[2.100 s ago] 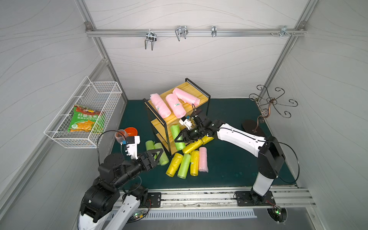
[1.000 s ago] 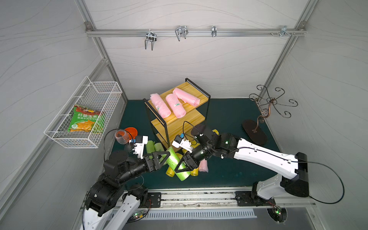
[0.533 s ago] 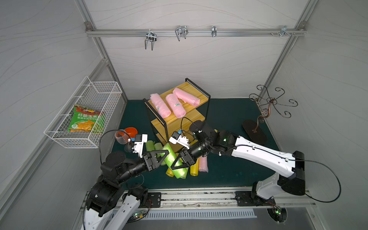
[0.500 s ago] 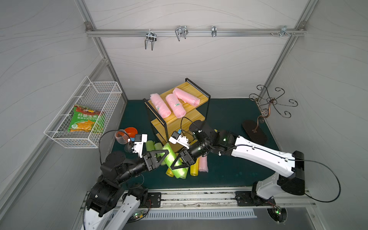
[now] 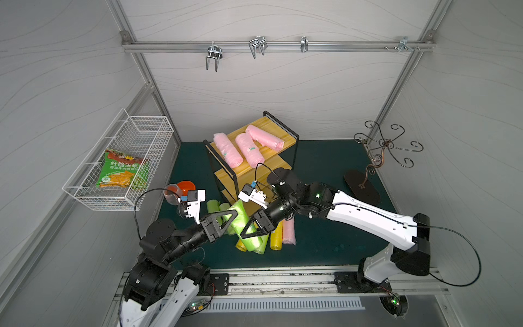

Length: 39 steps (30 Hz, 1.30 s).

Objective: Sort the rolls of trash bags by color and place them on the shelf
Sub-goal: Adjust the roll of trash bags.

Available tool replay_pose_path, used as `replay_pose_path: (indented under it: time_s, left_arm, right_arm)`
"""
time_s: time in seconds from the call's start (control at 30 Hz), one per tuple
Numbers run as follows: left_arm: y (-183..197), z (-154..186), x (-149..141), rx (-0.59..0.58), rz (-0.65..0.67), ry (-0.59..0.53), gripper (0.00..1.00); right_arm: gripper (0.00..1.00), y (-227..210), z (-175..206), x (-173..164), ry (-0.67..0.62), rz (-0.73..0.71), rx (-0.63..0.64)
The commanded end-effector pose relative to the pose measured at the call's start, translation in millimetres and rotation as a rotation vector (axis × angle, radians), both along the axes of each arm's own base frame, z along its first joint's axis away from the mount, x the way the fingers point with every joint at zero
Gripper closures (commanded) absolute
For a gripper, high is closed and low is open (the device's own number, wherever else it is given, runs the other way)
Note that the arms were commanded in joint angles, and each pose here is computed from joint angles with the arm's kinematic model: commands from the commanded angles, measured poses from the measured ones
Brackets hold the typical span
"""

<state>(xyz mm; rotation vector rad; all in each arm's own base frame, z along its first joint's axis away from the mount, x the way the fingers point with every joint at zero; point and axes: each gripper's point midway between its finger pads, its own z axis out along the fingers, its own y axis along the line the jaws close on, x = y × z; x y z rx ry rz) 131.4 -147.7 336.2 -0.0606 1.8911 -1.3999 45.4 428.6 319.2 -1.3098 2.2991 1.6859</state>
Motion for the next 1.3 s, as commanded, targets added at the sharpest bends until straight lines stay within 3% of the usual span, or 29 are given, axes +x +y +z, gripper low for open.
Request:
replay_pose_path:
  time_s: [0.0, 0.03, 0.13, 0.27, 0.47, 0.57, 0.7, 0.97, 1.27]
  left_arm:
    - [-2.2, 10.6, -0.8, -0.046, -0.012, -0.037, 1.0]
    - [-1.3, 10.9, 0.4, -0.049, -0.003, -0.034, 1.0]
    - [0.9, 12.3, 3.0, -0.058, 0.018, -0.026, 1.0]
    - [7.2, 14.7, 9.5, -0.062, 0.074, -0.009, 1.0]
    - [20.3, 19.7, 22.4, -0.109, 0.187, 0.03, 1.0]
    - [28.8, 19.6, 26.0, -0.121, 0.246, 0.043, 1.0]
    - [37.5, 21.5, 25.7, -0.144, 0.295, 0.041, 1.0]
    - [46.7, 32.5, 23.5, -0.276, 0.334, 0.018, 1.0]
    - [48.1, 31.0, 23.5, -0.294, 0.341, 0.023, 1.0]
  right_arm:
    - [0.81, 14.1, 18.6, 5.9, -0.069, -0.014, 0.084]
    - [0.67, 13.4, 17.3, 9.2, -0.079, -0.033, 0.074]
    - [0.45, 4.7, 13.1, 20.5, -0.124, -0.095, 0.034]
    - [0.32, -23.7, 7.1, 41.7, -0.227, -0.208, -0.025]
    - [0.17, -75.0, 4.5, 66.9, -0.327, -0.424, 0.014]
    - [0.16, -82.4, -2.5, 60.9, -0.371, -0.462, 0.05]
    - [0.16, -77.7, -1.3, 48.7, -0.311, -0.5, 0.188]
    - [0.16, -58.0, -0.7, 57.6, -0.308, -0.627, 0.339]
    - [0.17, -42.6, 27.7, 30.8, -0.234, -0.492, 0.535]
